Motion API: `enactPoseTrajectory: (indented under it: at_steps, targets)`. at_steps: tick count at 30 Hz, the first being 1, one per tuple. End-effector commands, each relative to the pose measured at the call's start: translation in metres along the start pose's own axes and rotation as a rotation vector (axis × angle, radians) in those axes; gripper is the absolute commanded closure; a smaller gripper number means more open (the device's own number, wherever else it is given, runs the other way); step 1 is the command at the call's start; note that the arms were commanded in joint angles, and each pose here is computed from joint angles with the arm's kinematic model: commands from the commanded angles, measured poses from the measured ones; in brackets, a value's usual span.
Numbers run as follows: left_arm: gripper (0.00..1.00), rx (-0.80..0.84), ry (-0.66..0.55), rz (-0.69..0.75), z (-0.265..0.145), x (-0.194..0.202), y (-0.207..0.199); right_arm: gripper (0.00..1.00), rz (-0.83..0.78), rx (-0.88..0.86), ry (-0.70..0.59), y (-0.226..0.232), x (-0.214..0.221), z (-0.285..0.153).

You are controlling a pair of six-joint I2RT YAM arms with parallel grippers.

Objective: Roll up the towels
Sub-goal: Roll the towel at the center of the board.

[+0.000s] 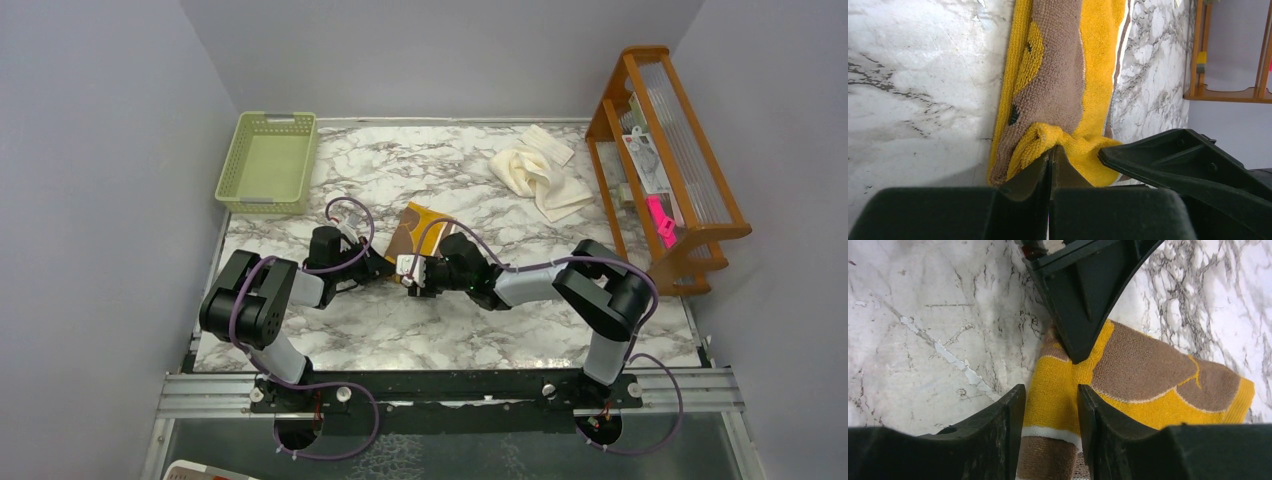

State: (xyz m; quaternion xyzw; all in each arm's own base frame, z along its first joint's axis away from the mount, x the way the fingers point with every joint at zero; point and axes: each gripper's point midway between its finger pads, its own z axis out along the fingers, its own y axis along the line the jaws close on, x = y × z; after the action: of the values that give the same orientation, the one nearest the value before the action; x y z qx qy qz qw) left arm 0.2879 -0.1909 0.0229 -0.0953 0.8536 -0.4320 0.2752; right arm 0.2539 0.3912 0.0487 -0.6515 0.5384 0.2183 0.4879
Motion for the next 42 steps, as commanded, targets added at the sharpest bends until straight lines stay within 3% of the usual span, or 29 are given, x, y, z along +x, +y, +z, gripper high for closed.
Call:
enactPoseTrajectory:
  at_steps: [1,7,9,11,12,15,16,19,23,29,42]
  targets:
    - [1.00,-0.166,0.092,-0.043,-0.006,0.035,0.047,0.60,-0.012,-0.008,0.077,0.004,0.016,0.005]
    - [1.00,-0.153,0.089,-0.049,-0.005,0.032,0.043,0.67,0.008,-0.049,0.117,0.016,0.026,0.003]
    - [1.00,-0.142,0.089,-0.053,-0.005,0.030,0.039,0.77,0.022,-0.056,0.144,0.017,0.031,0.003]
    - [1.00,-0.119,0.082,-0.059,-0.005,0.026,0.032,0.96,0.043,-0.062,0.170,0.018,0.035,0.004]
    - [1.00,-0.101,0.076,-0.065,-0.006,0.022,0.026,0.99,0.059,-0.062,0.183,0.017,0.036,0.005]
    - [1.00,0.008,0.057,-0.089,-0.012,0.003,-0.006,0.99,0.159,-0.019,0.191,0.011,0.030,0.005]
    - [0.95,0.059,0.051,-0.092,-0.017,-0.005,-0.021,0.99,0.194,-0.004,0.180,0.008,0.025,0.005]
    - [0.65,0.139,-0.022,-0.070,-0.035,-0.036,-0.057,0.99,0.302,0.028,0.118,0.002,0.002,0.001]
    - [0.49,0.076,-0.116,0.046,-0.059,-0.069,-0.078,0.99,0.487,0.062,0.038,-0.004,-0.026,-0.006]
    - [0.44,-0.010,-0.161,0.203,-0.082,-0.084,-0.087,0.99,0.729,-0.008,-0.055,-0.010,-0.048,-0.014]
    - [0.45,0.062,-0.129,0.153,-0.078,-0.061,-0.084,0.99,1.300,-0.373,-0.116,-0.014,-0.040,-0.028]
